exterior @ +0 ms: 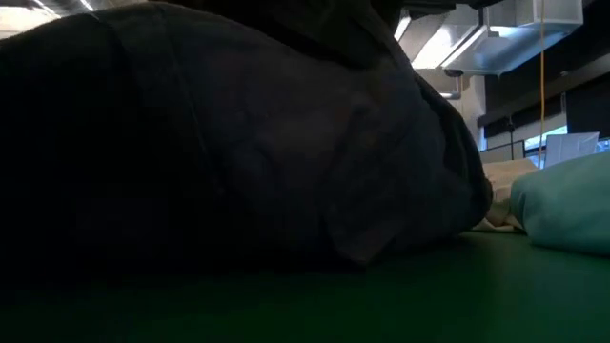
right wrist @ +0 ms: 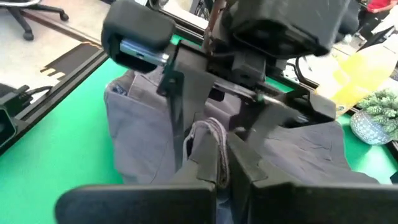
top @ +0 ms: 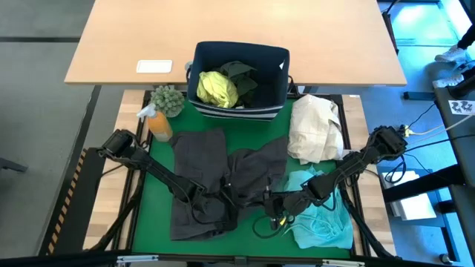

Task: Fold laundry
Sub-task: Fold the black shorts

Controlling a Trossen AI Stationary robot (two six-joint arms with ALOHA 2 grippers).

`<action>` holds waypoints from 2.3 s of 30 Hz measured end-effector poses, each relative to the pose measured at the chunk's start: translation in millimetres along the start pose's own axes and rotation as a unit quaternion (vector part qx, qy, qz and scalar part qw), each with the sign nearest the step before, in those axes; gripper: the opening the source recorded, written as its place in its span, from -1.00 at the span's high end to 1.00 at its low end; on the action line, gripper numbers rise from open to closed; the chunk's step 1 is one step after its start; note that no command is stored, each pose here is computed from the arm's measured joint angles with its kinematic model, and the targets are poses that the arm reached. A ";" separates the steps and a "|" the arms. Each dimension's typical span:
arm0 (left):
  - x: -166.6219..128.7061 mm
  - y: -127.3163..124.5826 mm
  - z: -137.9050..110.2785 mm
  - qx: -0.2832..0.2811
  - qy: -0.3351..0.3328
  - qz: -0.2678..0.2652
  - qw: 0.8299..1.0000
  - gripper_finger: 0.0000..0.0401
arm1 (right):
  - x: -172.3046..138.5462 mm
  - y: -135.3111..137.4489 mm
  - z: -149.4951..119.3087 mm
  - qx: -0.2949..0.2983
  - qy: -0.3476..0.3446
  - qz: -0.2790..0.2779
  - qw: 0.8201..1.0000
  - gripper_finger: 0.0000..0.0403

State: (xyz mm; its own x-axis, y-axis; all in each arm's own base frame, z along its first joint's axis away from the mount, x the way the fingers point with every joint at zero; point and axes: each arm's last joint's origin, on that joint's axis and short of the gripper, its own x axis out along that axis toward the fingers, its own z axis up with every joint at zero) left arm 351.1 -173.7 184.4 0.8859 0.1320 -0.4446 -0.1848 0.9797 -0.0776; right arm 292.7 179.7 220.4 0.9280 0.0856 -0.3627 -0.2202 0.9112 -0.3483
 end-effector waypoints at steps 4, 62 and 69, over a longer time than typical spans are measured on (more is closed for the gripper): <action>-2.8 -4.5 -1.1 0.029 -0.003 -0.006 1.000 0.92 | -6.9 -4.1 2.6 -0.025 0.026 -0.005 0.999 0.80; -71.5 -58.3 -3.4 0.098 -0.044 -0.085 0.991 1.00 | -46.5 -57.7 -43.2 -0.117 0.350 -0.120 0.921 0.92; -70.4 -57.4 -2.2 0.096 -0.046 -0.084 0.991 1.00 | -85.9 -64.2 -0.2 -0.141 0.324 -0.155 0.923 0.93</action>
State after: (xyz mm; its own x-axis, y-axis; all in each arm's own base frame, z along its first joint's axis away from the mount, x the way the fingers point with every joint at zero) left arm 298.4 -239.5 218.1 0.9339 -0.0306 -0.3563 0.0450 0.9985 0.0321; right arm 227.1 113.8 273.7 0.6050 -0.5039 -0.6165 -0.1277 0.7029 -0.6998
